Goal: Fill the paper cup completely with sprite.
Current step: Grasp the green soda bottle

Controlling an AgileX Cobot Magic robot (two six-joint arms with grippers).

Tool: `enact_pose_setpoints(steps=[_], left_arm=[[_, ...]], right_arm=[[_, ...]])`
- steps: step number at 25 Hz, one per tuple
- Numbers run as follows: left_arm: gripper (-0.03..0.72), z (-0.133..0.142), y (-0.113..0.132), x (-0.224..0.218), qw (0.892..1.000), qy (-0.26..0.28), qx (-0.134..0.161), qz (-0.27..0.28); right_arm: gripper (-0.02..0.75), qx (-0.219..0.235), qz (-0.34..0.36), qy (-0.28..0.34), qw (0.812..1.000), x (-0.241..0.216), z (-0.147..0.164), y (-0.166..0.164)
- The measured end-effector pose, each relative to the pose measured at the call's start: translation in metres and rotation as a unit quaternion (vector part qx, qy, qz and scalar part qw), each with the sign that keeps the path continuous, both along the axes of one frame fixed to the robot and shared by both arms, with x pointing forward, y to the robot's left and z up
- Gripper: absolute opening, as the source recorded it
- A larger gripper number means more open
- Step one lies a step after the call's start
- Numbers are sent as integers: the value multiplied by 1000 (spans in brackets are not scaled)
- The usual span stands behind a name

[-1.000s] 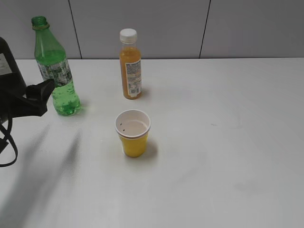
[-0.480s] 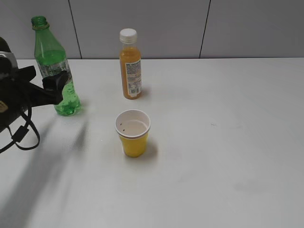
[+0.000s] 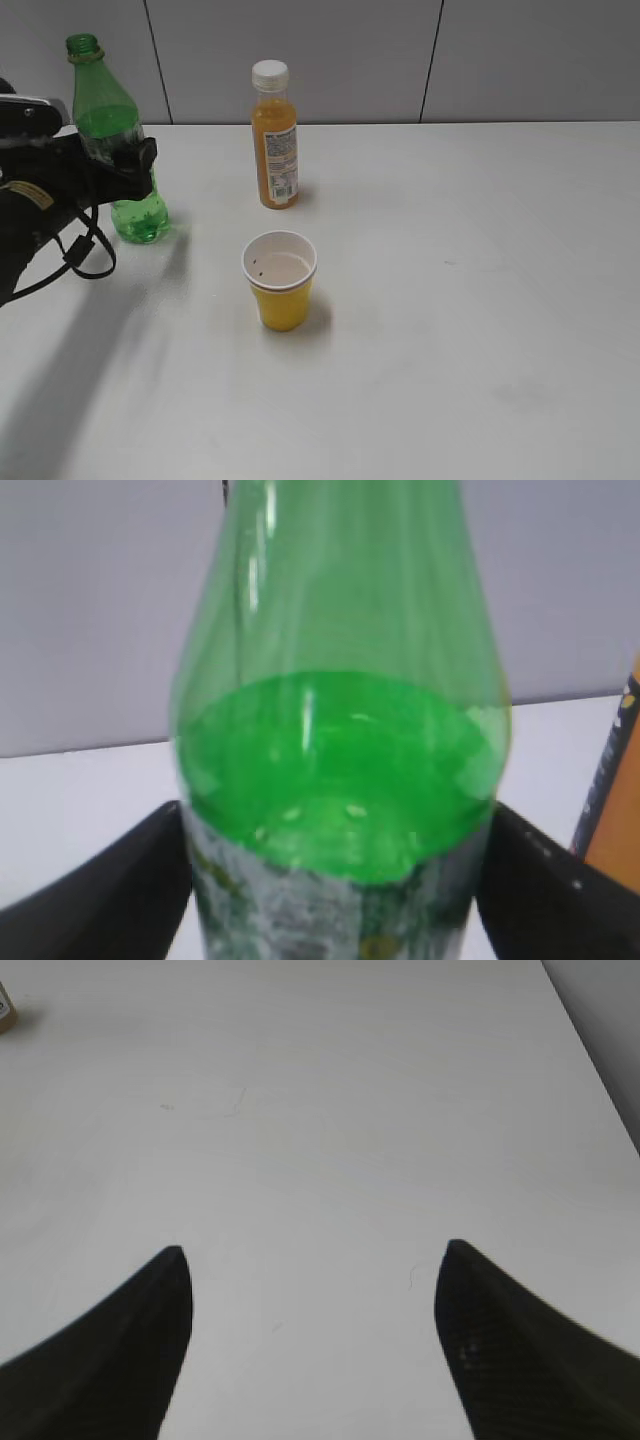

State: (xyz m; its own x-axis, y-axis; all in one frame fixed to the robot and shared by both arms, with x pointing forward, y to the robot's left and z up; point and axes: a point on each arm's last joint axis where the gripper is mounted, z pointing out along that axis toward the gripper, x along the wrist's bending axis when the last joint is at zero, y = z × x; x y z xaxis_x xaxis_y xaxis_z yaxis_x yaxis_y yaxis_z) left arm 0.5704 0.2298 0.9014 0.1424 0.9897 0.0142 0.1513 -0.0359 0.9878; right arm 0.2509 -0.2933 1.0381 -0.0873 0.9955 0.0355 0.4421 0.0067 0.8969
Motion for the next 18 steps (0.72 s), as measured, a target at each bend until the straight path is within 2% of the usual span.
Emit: enact_pose_setpoints(steps=[8, 18], left_arm=[[662, -6, -7, 28, 1000, 10, -2, -1], [655, -26, -6, 35, 999, 35, -4, 17]], right_arm=[[584, 0, 0, 0, 1000, 0, 0, 0], [584, 0, 0, 1, 1000, 0, 0, 0]])
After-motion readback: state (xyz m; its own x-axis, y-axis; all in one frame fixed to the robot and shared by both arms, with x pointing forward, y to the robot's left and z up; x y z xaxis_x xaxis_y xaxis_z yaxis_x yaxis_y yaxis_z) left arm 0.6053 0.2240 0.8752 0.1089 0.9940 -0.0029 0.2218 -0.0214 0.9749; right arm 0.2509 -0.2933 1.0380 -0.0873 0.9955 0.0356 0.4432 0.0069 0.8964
